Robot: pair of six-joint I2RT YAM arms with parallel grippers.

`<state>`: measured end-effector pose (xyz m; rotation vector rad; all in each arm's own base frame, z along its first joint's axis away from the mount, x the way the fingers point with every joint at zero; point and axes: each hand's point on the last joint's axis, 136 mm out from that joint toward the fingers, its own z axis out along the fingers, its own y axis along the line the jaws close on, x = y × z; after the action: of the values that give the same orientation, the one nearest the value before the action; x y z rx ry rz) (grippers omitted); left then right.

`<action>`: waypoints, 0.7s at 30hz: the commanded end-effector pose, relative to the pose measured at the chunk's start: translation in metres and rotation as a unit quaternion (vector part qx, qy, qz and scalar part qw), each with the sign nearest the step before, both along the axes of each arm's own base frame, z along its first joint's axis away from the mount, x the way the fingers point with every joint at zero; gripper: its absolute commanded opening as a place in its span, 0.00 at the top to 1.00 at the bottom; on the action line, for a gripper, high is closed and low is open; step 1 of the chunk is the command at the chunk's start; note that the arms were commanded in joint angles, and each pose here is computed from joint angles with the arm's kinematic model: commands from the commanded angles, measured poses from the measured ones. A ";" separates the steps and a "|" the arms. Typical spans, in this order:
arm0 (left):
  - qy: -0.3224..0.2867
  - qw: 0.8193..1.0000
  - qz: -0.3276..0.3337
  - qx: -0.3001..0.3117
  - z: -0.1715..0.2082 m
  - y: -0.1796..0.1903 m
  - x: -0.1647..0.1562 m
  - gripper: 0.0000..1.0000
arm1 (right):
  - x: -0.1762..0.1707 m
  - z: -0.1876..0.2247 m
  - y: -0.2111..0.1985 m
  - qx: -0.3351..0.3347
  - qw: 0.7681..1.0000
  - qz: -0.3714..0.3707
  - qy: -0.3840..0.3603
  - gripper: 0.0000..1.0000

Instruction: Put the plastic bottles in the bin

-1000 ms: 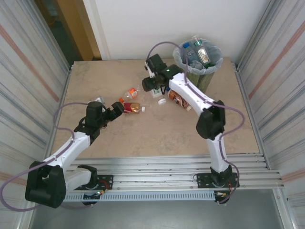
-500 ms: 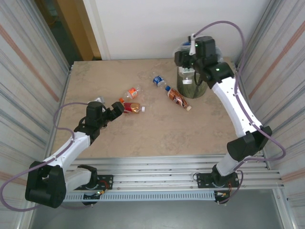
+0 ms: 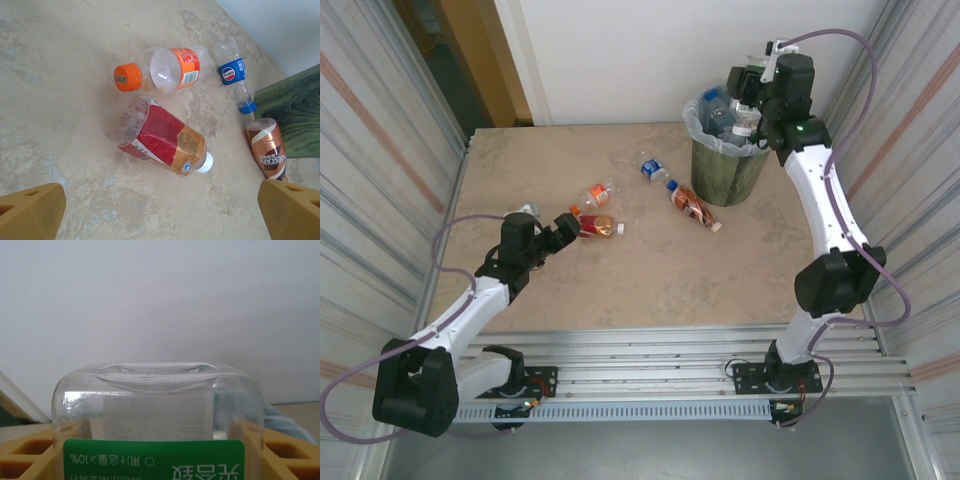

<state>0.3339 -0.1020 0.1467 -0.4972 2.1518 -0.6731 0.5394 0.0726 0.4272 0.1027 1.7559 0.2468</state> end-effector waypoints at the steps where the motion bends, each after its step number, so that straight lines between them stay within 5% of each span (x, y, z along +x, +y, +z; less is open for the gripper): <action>1: -0.019 1.000 -0.001 0.004 0.014 0.003 0.002 0.01 | 0.018 0.022 -0.003 -0.028 0.998 0.008 -0.049 0.53; 21: -0.018 1.000 0.004 0.009 0.016 0.004 0.007 0.01 | 0.081 -0.059 -0.029 -0.141 0.990 0.007 0.008 0.46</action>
<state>0.3340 -0.1019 0.1468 -0.4945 2.1522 -0.6701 0.6177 0.0407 0.3605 -0.0583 1.8179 0.0227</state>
